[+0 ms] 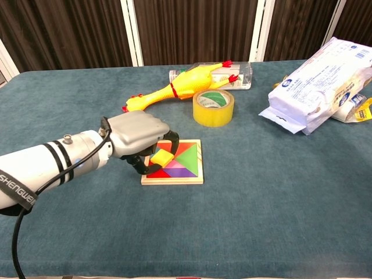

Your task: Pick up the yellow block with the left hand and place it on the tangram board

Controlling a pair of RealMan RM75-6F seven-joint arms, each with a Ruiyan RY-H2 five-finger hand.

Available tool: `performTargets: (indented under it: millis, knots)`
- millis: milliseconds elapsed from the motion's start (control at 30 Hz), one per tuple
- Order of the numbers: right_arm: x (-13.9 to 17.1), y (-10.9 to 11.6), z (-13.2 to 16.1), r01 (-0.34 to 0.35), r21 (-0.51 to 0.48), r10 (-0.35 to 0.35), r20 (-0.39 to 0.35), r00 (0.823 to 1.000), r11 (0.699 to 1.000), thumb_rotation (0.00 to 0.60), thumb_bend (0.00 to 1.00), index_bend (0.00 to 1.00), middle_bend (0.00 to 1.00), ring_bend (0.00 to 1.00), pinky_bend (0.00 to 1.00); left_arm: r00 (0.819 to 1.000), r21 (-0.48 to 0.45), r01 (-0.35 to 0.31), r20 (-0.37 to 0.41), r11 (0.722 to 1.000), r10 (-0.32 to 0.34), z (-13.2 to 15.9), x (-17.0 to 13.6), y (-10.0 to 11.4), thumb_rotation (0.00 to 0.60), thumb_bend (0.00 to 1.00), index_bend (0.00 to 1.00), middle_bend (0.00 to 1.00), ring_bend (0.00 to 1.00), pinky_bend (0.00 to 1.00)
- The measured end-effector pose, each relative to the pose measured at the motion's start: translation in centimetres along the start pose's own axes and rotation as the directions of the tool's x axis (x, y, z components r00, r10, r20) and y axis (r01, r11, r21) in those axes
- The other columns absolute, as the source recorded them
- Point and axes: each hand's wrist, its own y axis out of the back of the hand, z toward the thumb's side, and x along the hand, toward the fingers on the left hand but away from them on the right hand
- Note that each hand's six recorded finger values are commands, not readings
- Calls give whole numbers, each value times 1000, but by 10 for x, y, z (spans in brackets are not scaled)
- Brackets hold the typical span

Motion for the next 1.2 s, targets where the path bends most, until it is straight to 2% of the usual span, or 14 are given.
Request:
performTargets:
  millis: [467, 1200]
  knots:
    - [2, 2, -1, 3, -4, -3, 0, 1000, 1000, 600, 156, 0, 0, 0, 0, 1000, 15, 6, -8, 1000, -6, -3, 1, -2, 600, 379, 430, 1000, 1000, 1000]
    - [4, 4, -2, 8, -1, -8, 3, 1000, 1000, 600, 156, 0, 0, 0, 0, 1000, 26, 2, -1, 1000, -2, -6, -2, -3, 600, 389, 324, 1000, 1000, 1000]
